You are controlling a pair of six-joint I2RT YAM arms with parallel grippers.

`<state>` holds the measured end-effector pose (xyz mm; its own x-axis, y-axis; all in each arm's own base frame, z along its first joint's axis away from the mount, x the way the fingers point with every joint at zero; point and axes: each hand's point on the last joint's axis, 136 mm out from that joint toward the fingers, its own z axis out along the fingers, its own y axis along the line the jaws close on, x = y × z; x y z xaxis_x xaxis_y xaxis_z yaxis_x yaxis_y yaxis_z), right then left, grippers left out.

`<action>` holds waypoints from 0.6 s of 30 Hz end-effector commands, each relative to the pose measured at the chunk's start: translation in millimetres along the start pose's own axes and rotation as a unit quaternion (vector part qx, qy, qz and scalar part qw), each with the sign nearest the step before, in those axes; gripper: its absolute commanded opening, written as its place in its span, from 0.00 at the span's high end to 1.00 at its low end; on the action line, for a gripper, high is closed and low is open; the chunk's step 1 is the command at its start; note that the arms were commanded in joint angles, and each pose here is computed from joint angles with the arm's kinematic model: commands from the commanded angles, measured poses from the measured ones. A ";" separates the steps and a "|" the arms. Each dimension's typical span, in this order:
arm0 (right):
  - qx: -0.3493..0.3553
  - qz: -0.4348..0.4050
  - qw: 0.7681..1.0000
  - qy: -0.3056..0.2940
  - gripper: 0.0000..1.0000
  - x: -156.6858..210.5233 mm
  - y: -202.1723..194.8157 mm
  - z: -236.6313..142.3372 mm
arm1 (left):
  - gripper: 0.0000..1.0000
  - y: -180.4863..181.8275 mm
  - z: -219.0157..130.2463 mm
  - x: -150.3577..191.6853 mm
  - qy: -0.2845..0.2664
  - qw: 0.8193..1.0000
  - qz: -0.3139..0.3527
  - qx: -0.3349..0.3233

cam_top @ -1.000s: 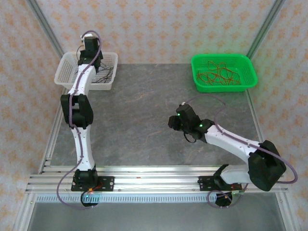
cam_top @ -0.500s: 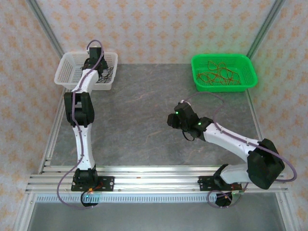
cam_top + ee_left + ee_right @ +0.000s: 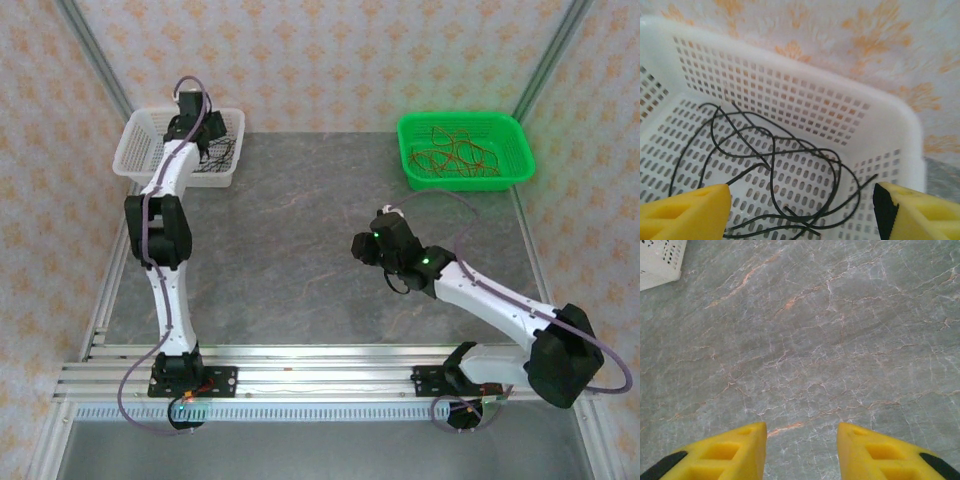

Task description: Untangle the cables

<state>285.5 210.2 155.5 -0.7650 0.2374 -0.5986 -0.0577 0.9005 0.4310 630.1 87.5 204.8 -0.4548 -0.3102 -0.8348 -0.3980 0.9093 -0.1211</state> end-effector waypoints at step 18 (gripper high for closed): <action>0.143 -0.132 0.962 -0.190 0.53 -60.8 -55.1 -13.4 | 0.24 83.7 -241.3 35.7 -0.211 0.970 -0.117 0.027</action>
<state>307.2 175.8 146.7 -0.6345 0.1073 -0.7655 -0.0689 0.9785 0.1943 412.3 71.6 310.1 -0.1004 -0.3349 -0.9369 -0.3486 0.8938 -0.2822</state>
